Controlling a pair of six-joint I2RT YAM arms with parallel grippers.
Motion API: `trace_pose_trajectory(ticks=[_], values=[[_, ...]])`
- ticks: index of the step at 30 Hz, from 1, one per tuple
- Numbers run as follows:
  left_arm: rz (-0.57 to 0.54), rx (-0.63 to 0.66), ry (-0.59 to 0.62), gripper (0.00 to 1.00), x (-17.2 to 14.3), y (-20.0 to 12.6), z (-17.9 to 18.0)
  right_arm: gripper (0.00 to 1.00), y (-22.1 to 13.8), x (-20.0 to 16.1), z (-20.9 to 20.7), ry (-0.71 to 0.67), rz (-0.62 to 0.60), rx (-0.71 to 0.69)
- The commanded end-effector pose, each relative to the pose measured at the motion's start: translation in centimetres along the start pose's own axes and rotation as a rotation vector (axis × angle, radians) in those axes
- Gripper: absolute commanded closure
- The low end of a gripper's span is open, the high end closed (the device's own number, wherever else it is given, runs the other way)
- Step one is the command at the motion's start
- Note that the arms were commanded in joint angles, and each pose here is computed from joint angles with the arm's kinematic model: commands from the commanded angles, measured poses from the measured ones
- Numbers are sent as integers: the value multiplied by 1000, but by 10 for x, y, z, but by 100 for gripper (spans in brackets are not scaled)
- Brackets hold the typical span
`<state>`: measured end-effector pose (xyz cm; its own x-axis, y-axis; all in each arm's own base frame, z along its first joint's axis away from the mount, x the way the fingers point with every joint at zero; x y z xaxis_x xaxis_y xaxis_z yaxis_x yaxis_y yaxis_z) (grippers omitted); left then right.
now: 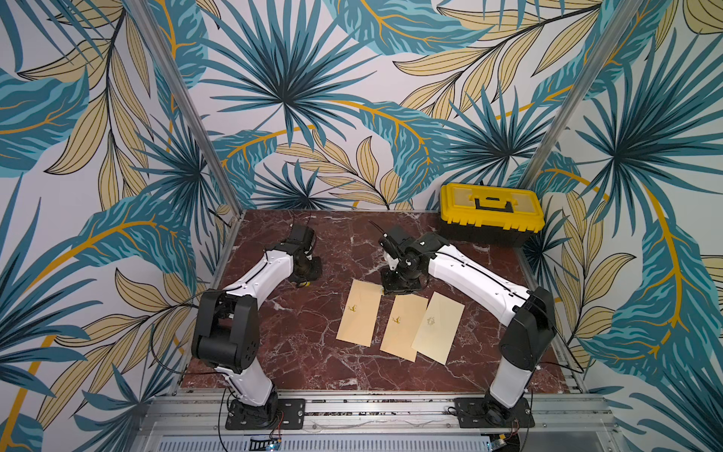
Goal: Seal the envelope with a glue stick
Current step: Seal the envelope at the center of the board, then pick up the lid from the center of the board.
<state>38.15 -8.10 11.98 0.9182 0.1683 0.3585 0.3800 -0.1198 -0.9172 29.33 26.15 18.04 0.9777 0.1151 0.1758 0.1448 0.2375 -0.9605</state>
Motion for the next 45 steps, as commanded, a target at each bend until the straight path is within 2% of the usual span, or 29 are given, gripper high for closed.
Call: trace_pose_trajectory(ticks=[1, 6, 12, 23, 33, 45], values=[[-16, 87, 11, 67, 11, 0, 16, 100, -14, -4, -6, -5, -11, -13], [-27, 111, -27, 65, 24, 6, 39, 100, -14, -6, -8, -9, -13, -19], [35, 89, -25, 65, 27, 29, 36, 100, -14, -5, -7, -6, -8, -17], [66, 94, -34, 62, 26, 54, 38, 100, -14, -5, -7, -9, -5, -16], [88, 101, -38, 64, 22, 67, 40, 100, -14, -6, -8, -6, -5, -18], [108, 139, -19, 63, 7, 65, 38, 100, -14, -7, -7, -6, 2, -17]])
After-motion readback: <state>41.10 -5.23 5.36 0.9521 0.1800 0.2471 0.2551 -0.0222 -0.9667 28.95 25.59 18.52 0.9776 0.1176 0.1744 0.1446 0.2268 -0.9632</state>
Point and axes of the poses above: each gripper's point midway between its finger pads, its own y axis out along the fingers, its own z axis along the line the jaws close on, x = y × z, the point moved 2 cm from there along -y, back along the fingers, and after that the axes turned 1 degree about y, right-handed, at the moved point
